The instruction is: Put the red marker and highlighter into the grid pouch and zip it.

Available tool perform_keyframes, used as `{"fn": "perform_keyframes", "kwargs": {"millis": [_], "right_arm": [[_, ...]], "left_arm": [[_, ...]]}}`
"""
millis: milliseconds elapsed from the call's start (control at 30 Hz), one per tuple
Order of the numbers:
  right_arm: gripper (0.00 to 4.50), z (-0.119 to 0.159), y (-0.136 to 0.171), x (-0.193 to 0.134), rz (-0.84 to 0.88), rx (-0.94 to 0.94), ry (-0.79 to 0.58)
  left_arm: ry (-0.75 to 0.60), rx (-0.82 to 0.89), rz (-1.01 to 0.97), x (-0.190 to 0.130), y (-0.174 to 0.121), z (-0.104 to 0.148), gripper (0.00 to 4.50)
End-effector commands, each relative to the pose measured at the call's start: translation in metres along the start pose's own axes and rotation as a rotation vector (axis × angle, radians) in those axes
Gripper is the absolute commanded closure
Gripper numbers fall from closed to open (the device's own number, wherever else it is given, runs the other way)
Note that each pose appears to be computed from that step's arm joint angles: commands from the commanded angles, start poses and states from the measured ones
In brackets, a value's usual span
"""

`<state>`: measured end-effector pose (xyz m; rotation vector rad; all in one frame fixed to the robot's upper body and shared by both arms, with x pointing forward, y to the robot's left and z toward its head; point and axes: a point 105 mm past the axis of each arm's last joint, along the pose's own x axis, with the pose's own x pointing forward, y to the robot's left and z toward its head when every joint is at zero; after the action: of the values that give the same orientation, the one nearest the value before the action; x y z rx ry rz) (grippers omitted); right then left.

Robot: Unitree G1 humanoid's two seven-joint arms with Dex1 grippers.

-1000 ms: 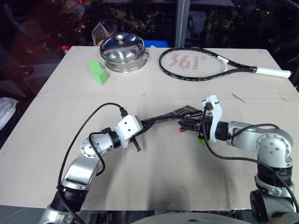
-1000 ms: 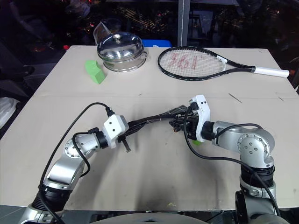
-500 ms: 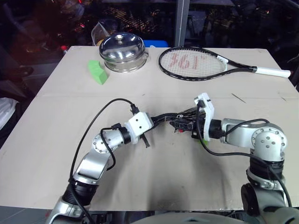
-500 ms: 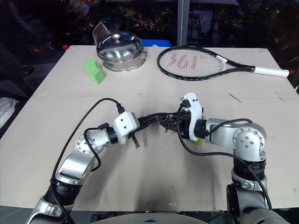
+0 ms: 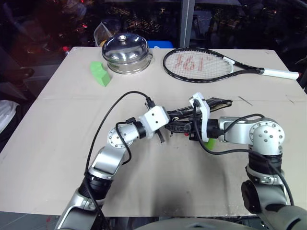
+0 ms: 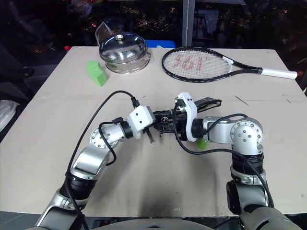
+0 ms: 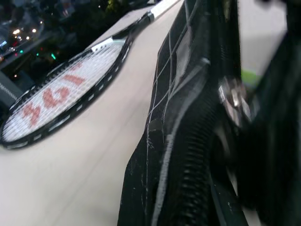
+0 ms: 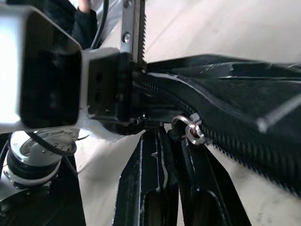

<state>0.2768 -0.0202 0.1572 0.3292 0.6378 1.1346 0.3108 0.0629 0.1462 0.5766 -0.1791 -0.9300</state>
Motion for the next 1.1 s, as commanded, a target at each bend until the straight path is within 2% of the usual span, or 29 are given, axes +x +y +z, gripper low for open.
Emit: {"fn": "perform_keyframes", "kwargs": {"millis": [33, 100, 167, 267, 333, 367, 400, 467, 567, 633, 900, 1100], "right_arm": [[4.4, 0.008, 0.009, 0.006, 0.045, -0.03, -0.011], [4.4, 0.014, 0.005, 0.004, 0.006, -0.066, -0.061], [4.4, 0.016, -0.004, -0.011, -0.051, -0.128, -0.104], [3.53, 0.002, -0.016, -0.044, -0.131, -0.195, -0.115], [2.43, -0.008, -0.011, -0.056, -0.133, -0.259, -0.095], [2.2, -0.007, -0.009, -0.065, -0.147, -0.259, -0.128], [2.2, -0.003, -0.004, -0.074, -0.143, -0.266, -0.181], [2.51, 0.011, 0.002, -0.091, -0.166, -0.265, -0.312], [3.96, 0.019, 0.005, -0.095, -0.198, -0.26, -0.381], [4.36, 0.025, 0.004, -0.093, -0.222, -0.249, -0.418], [4.36, 0.043, -0.009, -0.073, -0.277, -0.225, -0.439], [4.36, 0.031, -0.03, -0.055, -0.355, -0.252, -0.267]], "left_arm": [[-0.045, 0.028, 0.019, 0.007, 0.005, 0.016, 4.5], [-0.053, -0.024, 0.036, 0.006, 0.007, 0.017, 4.5], [-0.061, -0.099, 0.04, 0.0, 0.01, 0.016, 4.5], [-0.052, -0.15, 0.031, -0.015, 0.014, 0.008, 4.5], [-0.042, -0.155, 0.024, -0.022, 0.014, 0.004, 4.5], [-0.037, -0.16, 0.023, -0.025, 0.015, 0.002, 4.5], [-0.032, -0.163, 0.024, -0.028, 0.016, -0.001, 4.5], [-0.026, -0.163, 0.022, -0.033, 0.018, -0.005, 4.5], [-0.025, -0.161, 0.014, -0.034, 0.019, -0.006, 4.5], [-0.026, -0.16, 0.008, -0.035, 0.019, -0.006, 4.5], [-0.034, -0.127, -0.025, -0.036, 0.015, -0.006, 4.5], [-0.04, -0.104, -0.024, -0.035, 0.013, -0.005, 4.5]]}}
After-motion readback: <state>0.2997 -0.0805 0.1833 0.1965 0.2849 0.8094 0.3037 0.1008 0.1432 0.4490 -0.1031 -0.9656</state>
